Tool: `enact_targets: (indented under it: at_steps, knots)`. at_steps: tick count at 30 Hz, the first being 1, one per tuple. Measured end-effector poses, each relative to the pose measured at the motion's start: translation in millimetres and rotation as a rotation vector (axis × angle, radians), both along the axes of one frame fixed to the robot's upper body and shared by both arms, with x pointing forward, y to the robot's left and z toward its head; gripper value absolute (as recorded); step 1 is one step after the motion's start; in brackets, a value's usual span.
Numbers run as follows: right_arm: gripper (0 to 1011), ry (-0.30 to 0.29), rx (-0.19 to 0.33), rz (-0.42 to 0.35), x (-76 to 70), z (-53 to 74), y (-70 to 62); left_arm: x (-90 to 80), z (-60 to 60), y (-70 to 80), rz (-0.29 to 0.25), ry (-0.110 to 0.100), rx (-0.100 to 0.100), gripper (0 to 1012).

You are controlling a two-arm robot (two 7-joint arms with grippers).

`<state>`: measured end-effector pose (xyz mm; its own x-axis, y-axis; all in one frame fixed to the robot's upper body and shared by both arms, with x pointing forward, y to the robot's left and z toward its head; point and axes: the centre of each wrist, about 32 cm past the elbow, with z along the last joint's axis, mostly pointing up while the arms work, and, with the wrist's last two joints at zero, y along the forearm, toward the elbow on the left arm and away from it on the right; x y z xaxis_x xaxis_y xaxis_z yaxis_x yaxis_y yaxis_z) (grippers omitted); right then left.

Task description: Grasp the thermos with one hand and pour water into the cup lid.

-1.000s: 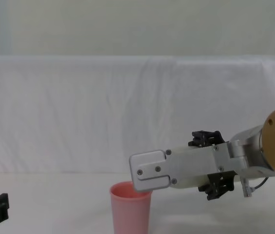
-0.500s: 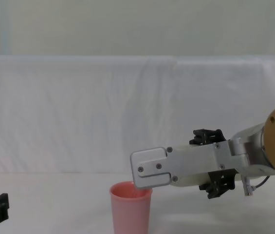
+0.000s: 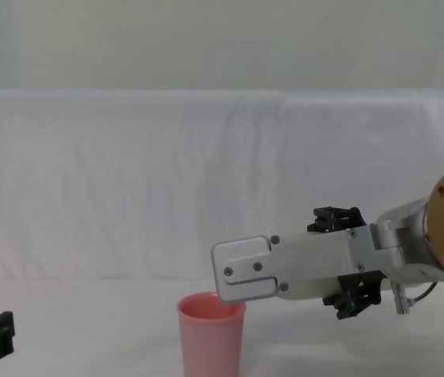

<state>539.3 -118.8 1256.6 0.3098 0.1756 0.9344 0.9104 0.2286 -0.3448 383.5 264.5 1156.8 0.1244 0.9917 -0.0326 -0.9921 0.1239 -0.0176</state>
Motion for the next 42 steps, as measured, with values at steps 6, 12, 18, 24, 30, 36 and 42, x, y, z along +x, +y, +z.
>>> enact_targets:
  at_steps: [6,12,18,24,30,36,42]
  knots:
    - [959,0.001,-0.001,0.000,0.0,0.1,0.1,0.0,0.0,0.0,0.000,0.000,0.000,1001]
    - [959,0.002,0.000,-0.001,0.1,0.3,0.1,0.0,0.0,0.0,0.000,0.000,0.000,1001]
    - [959,0.003,-0.002,-0.003,0.0,0.4,0.4,0.0,0.0,0.0,0.000,0.000,0.000,1001]
    - [959,0.003,0.000,-0.004,0.1,0.5,1.1,0.0,0.0,0.0,0.000,0.000,0.000,1001]
    - [959,0.005,0.038,-0.008,0.4,0.8,-0.8,0.0,0.0,0.0,0.000,0.000,0.000,1001]
    - [959,0.011,0.111,-0.014,0.1,2.6,-5.1,0.0,0.0,0.0,0.000,0.000,0.000,1001]
    - [959,0.044,0.320,-0.045,-0.3,5.5,-19.9,0.0,0.0,0.0,0.000,0.000,0.000,1001]
